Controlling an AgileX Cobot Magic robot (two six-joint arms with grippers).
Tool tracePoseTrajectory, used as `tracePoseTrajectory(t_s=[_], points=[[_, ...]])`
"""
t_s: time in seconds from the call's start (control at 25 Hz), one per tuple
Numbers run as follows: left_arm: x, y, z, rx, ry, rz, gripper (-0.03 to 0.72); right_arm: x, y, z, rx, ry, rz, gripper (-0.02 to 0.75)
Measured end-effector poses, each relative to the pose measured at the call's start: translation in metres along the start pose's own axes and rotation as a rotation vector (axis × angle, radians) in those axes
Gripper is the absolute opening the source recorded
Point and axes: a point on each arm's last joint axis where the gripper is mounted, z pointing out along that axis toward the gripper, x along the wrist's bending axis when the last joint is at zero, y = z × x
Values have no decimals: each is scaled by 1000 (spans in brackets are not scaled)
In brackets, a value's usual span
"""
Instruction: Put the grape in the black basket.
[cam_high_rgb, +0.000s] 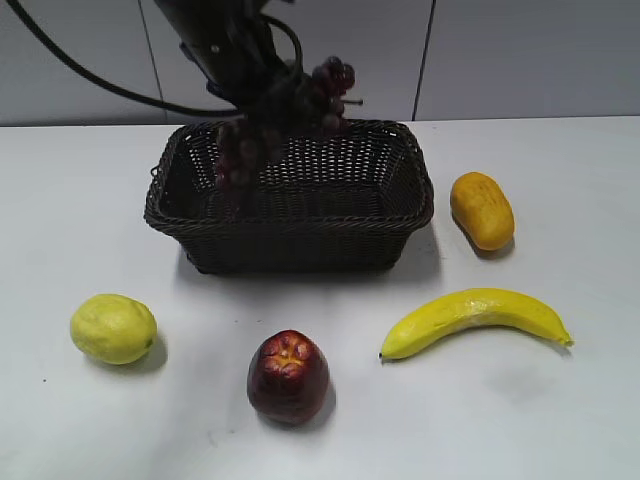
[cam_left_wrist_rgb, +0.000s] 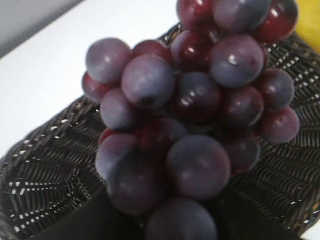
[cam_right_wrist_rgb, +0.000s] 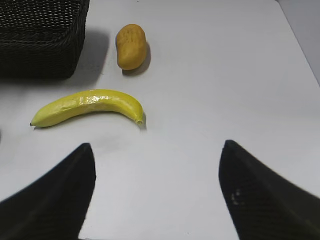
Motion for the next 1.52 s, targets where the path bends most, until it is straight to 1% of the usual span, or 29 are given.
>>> tracePoseTrajectory(t_s=[0.12, 0.24, 0.52, 0.56, 0.6, 0.64, 0.68, 0.72, 0.76, 0.88, 0.96, 1.04, 1.12, 1.24, 1.44, 1.52], points=[[-5, -7, 31, 65, -12, 13, 260, 0, 0, 0, 0, 0, 0, 585], [-9, -13, 49, 105, -19, 22, 260, 0, 0, 0, 0, 0, 0, 585], [-7, -13, 51, 116, 4, 46, 260, 0, 0, 0, 0, 0, 0, 585], [-7, -13, 49, 119, 5, 48, 288, 0, 0, 0, 0, 0, 0, 585], [-7, -13, 48, 122, 5, 49, 345, 0, 0, 0, 0, 0, 0, 585], [-7, -12, 44, 125, 6, 53, 441, 0, 0, 0, 0, 0, 0, 585], [-8, -10, 39, 119, 9, 56, 537, 0, 0, 0, 0, 0, 0, 585], [-8, -8, 32, 114, 13, 61, 580, 0, 0, 0, 0, 0, 0, 585], [-9, -3, 22, 99, 20, 69, 603, 0, 0, 0, 0, 0, 0, 585], [-9, 9, -15, 55, 66, 106, 616, 0, 0, 0, 0, 0, 0, 585], [-7, 15, -49, 17, 109, 123, 617, 0, 0, 0, 0, 0, 0, 585], [-1, 17, -83, -22, 159, 128, 617, 0, 0, 0, 0, 0, 0, 585], [9, 13, -121, -58, 217, 117, 615, 0, 0, 0, 0, 0, 0, 585], [33, 0, -172, -87, 293, 46, 610, 0, 0, 0, 0, 0, 0, 585], [82, -34, -240, -171, 422, -192, 589, 0, 0, 0, 0, 0, 0, 585], [96, -54, -255, -173, 444, -280, 587, 0, 0, 0, 0, 0, 0, 585]])
